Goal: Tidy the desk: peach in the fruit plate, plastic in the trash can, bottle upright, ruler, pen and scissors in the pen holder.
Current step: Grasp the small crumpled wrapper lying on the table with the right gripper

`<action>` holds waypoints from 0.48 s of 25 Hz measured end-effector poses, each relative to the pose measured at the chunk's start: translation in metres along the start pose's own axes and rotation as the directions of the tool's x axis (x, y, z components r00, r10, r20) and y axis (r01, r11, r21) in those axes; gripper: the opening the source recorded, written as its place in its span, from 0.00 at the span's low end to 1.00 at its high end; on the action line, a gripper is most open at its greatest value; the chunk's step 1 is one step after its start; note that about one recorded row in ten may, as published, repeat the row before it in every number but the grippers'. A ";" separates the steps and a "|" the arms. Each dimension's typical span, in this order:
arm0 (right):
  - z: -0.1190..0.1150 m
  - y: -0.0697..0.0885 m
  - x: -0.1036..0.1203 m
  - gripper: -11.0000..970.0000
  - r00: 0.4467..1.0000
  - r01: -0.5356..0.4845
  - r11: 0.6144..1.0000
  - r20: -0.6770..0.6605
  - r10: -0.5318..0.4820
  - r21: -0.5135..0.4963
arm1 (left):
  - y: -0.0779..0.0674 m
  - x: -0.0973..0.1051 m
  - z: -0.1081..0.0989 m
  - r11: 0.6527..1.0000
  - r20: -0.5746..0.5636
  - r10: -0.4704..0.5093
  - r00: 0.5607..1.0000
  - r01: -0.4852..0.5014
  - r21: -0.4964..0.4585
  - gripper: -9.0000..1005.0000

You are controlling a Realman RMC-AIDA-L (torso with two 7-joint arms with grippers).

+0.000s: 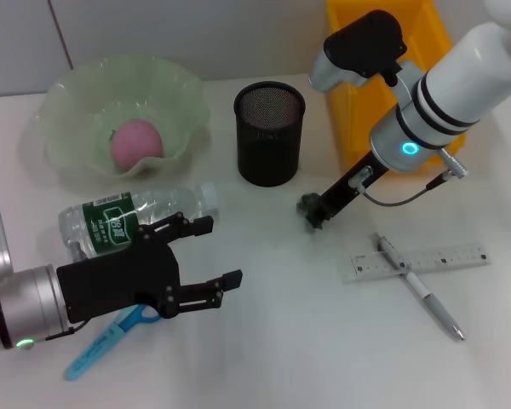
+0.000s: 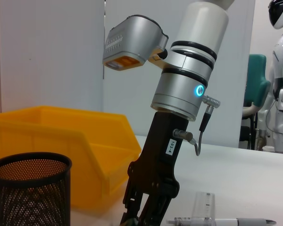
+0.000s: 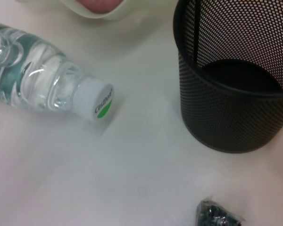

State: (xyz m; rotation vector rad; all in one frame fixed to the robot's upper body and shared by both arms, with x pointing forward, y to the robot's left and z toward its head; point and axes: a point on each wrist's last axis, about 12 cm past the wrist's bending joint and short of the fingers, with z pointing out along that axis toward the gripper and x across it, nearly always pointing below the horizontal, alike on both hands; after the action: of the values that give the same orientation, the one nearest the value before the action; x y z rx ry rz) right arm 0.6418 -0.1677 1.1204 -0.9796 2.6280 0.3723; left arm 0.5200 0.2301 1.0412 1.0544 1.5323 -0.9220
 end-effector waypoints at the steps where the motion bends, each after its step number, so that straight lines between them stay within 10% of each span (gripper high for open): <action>1: 0.000 0.000 0.000 0.45 1.000 0.000 1.000 0.000 0.000 0.000 | 0.000 0.000 0.000 1.000 0.000 0.002 1.000 -0.002 0.000 0.86; 12: -0.011 -0.002 0.000 0.40 1.000 -0.007 1.000 0.020 0.007 -0.001 | 0.001 0.001 -0.003 1.000 -0.005 0.006 1.000 -0.006 -0.007 0.86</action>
State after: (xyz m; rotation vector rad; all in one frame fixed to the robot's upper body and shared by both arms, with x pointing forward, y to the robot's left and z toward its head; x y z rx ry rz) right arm 0.6410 -0.1728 1.1302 -0.9617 2.6143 0.3829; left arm 0.5201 0.2329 1.0411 1.0571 1.5348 -0.9100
